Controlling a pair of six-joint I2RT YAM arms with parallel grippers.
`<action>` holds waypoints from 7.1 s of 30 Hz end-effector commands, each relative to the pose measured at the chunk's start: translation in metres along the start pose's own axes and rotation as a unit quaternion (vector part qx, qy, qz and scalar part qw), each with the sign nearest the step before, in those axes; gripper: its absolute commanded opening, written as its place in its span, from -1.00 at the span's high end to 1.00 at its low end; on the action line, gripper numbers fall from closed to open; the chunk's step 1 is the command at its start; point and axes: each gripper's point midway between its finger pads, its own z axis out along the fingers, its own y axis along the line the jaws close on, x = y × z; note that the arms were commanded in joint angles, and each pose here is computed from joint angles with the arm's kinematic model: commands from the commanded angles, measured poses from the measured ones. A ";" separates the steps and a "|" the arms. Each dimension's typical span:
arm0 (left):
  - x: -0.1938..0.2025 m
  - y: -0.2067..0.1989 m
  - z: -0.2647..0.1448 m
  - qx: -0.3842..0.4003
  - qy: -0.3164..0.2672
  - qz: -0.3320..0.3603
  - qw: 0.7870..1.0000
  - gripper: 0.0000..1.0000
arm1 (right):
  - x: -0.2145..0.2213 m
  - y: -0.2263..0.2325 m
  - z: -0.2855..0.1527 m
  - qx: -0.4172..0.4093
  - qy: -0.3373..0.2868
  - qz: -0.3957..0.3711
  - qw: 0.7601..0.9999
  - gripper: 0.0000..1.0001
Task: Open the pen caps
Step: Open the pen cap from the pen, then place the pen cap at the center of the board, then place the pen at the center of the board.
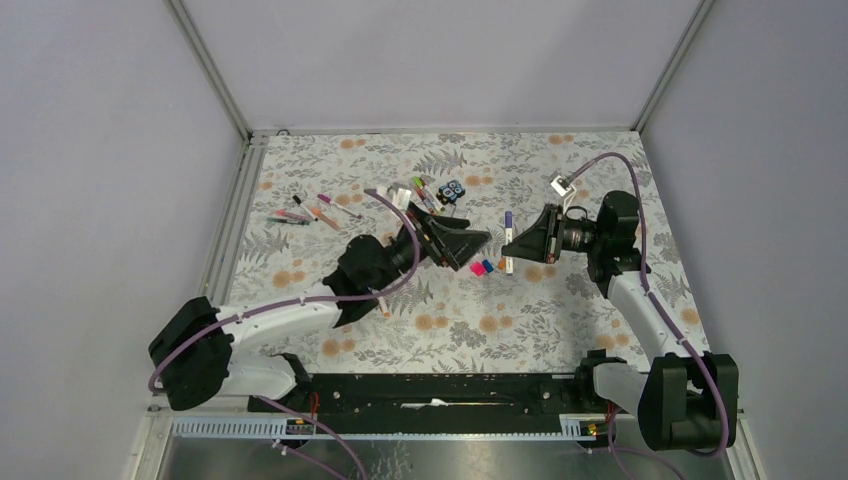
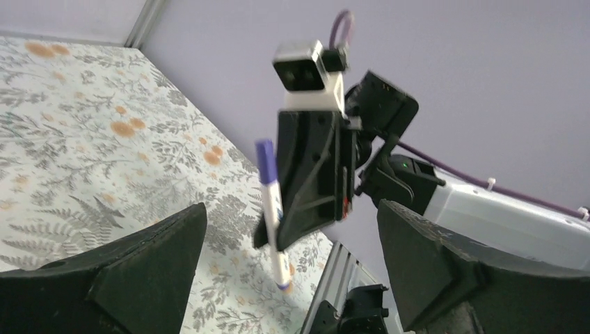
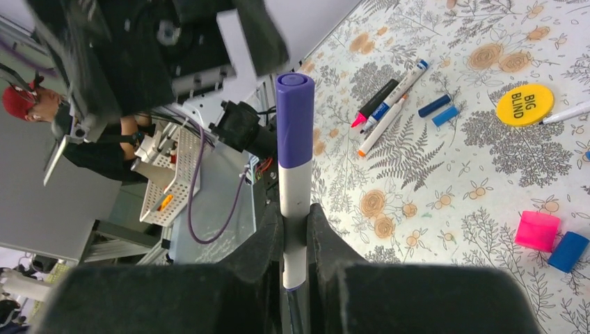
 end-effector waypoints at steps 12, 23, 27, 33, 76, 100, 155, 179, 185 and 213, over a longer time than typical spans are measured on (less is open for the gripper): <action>0.010 -0.007 0.030 0.129 0.129 -0.123 0.975 -0.98 | 0.034 0.006 -0.005 -0.045 0.038 -0.039 0.998 1.00; 0.023 -0.007 0.045 0.146 0.142 -0.142 0.969 -0.42 | 0.035 0.002 -0.004 -0.042 0.040 -0.018 0.998 1.00; 0.028 -0.010 0.050 0.150 0.147 -0.144 0.967 -0.20 | 0.036 0.001 -0.004 -0.042 0.040 -0.014 0.998 1.00; 0.031 -0.012 0.053 0.156 0.150 -0.146 0.965 0.13 | 0.036 0.000 -0.004 -0.042 0.041 -0.008 0.998 1.00; -0.211 -0.012 0.079 0.159 -0.195 0.033 0.967 1.00 | 0.077 -0.007 0.004 -0.063 0.077 0.078 0.992 1.00; -0.201 0.011 0.050 0.100 -0.132 0.019 0.986 1.00 | 0.066 -0.006 0.000 -0.046 0.059 0.019 0.997 1.00; 0.094 0.275 -0.099 -0.509 0.332 -0.010 0.794 0.75 | 0.057 -0.107 -0.038 0.185 0.039 -0.036 0.981 0.99; 0.081 0.262 -0.094 -0.502 0.329 0.000 0.800 0.34 | 0.057 -0.109 -0.039 0.186 0.039 -0.031 0.981 1.00; 0.049 0.240 -0.087 -0.481 0.294 0.022 0.826 0.11 | 0.049 -0.114 -0.037 0.192 0.037 -0.009 0.981 1.00; -0.048 0.210 -0.145 -0.433 0.078 0.069 0.896 -0.98 | 0.001 -0.249 0.060 0.396 0.081 0.178 0.897 0.98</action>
